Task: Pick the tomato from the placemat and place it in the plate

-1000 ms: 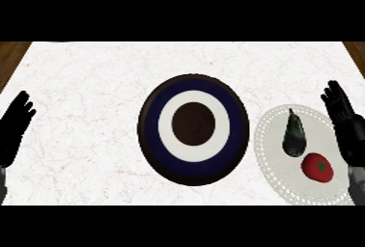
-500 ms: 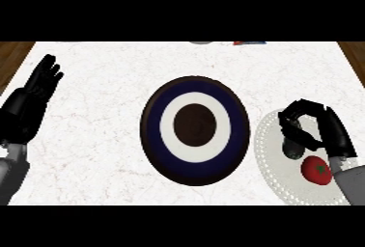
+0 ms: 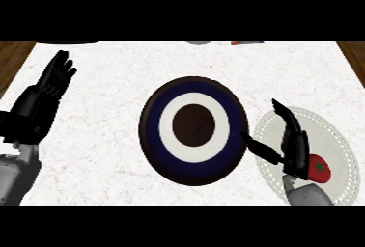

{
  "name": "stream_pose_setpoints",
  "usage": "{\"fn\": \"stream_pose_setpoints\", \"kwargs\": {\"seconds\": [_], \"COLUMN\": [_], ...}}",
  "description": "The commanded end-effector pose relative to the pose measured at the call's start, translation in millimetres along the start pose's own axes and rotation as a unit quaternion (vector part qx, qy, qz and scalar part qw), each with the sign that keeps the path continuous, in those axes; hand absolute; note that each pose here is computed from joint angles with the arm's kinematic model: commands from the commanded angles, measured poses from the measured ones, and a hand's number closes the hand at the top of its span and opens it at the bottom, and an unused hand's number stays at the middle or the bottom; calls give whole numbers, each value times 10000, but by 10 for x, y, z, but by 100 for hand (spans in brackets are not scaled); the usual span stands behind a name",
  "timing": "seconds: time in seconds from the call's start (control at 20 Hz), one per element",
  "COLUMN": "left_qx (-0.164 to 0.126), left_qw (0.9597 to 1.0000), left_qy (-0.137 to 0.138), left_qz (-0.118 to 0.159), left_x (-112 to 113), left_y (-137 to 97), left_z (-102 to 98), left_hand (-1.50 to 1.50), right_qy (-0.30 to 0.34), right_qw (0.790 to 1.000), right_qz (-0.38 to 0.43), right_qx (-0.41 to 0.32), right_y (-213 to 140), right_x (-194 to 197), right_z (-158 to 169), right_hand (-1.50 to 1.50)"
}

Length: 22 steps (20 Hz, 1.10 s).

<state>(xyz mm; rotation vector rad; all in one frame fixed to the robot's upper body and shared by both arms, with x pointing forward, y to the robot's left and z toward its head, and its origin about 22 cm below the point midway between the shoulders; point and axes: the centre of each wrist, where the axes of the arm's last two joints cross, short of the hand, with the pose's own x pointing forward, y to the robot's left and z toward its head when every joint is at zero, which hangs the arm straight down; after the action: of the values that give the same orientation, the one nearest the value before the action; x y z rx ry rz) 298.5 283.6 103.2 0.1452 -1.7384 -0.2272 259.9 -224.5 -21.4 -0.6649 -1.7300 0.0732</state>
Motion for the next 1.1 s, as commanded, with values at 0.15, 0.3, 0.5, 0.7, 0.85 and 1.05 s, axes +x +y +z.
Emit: {"fn": "stream_pose_setpoints", "kwargs": {"seconds": [0.15, 0.3, 0.5, 0.7, 0.85, 1.05], "left_qx": [45, 103, 71, -3, -43, -21], "left_qw": [10000, 9999, 9999, 10000, 10000, 9999], "left_qy": [-73, -1, -67, 0, -19, -149], "left_qz": [-40, -39, -127, -86, -68, -72], "left_x": [-55, -82, 106, -19, -39, 165], "left_y": [-65, 170, 148, 41, 19, 135], "left_z": [73, 43, -36, 31, 36, -143], "left_hand": [0, 0, 0, 0, 0, 0], "right_qy": [-419, 54, 1104, 1988, 2555, 3053], "right_qw": [9966, 9876, 9621, 9171, 8790, 8435], "right_qz": [523, 1567, 2444, 3256, 3622, 3836], "right_qx": [-487, -121, 502, 1160, 1758, 2194], "right_y": [-382, -885, -938, -1110, -1106, -924], "right_x": [342, 328, 348, 567, 772, 1112], "right_z": [12, -135, -84, -231, -194, -242], "right_hand": [-150, -150, -150, -150, -150, -150]}}
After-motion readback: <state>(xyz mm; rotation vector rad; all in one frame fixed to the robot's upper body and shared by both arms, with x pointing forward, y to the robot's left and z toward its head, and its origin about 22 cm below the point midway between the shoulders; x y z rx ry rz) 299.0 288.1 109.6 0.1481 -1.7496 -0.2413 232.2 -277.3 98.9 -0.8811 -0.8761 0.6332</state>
